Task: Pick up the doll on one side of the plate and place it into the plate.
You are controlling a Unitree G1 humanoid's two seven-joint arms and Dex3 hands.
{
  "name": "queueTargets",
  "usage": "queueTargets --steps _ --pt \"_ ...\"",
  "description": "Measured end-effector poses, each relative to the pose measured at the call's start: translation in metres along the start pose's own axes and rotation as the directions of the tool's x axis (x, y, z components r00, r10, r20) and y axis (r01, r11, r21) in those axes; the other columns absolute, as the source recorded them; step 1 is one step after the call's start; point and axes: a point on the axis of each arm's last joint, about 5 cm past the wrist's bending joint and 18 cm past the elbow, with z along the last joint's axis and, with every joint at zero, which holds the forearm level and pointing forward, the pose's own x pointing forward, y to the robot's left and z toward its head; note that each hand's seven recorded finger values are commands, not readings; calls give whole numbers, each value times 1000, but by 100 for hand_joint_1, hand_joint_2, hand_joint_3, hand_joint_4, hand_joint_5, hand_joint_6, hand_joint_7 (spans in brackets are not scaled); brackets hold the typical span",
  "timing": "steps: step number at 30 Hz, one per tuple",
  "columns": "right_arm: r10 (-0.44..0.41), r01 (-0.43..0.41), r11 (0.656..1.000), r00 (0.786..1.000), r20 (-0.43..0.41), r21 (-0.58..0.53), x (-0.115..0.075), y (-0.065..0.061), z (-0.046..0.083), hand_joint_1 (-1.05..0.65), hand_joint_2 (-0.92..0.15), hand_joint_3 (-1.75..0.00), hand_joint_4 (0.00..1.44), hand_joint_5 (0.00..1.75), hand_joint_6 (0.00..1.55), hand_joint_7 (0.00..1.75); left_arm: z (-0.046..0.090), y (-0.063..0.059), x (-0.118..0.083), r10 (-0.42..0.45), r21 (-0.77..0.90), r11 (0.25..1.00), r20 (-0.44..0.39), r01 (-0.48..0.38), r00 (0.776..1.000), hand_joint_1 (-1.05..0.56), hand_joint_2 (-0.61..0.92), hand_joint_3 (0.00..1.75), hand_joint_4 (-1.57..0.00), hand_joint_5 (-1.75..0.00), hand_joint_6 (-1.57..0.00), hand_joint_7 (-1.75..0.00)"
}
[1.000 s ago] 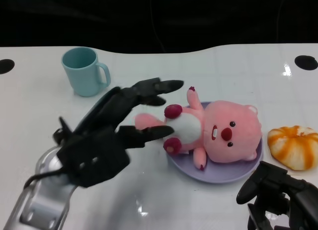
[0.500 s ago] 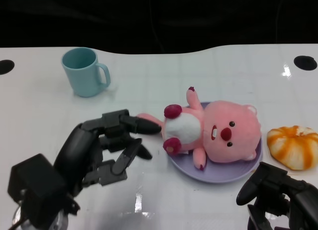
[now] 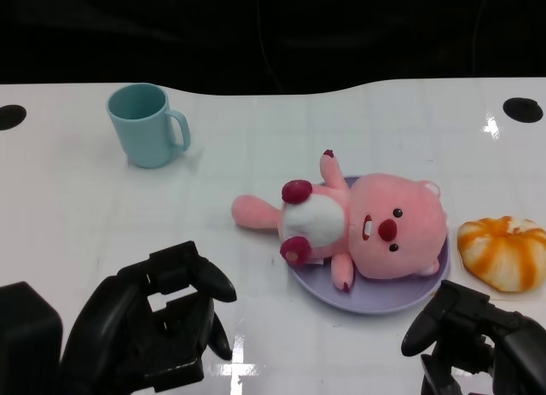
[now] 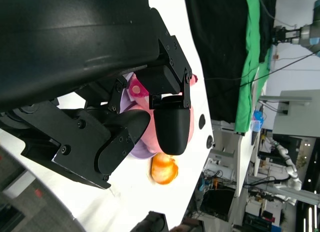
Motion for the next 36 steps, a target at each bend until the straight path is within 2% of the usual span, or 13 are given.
queueTargets --steps 3,11,18,36 --pt "-1 1 1000 1000 1 0 0 -1 0 -4 -65 -108 57 175 48 154 -2 0 -2 17 -46 999 -54 -20 998 -8 47 141 -86 -175 -73 -167" --pt "-12 12 1000 1000 -11 3 -3 -3 -1 -4 -65 -108 58 175 48 154 -19 9 0 31 -120 992 -148 -49 988 -8 43 148 -89 -175 -73 -174" --pt "-14 14 1000 1000 -10 3 -4 -3 -1 -3 -65 -108 57 175 48 154 -23 13 3 20 -127 991 -128 -36 992 -12 39 149 -90 -175 -74 -174" --pt "-22 22 1000 1000 5 -7 -6 -7 -1 1 -65 -108 58 175 48 154 -26 10 6 -18 -119 993 -101 6 995 -9 39 149 -92 -175 -74 -173"
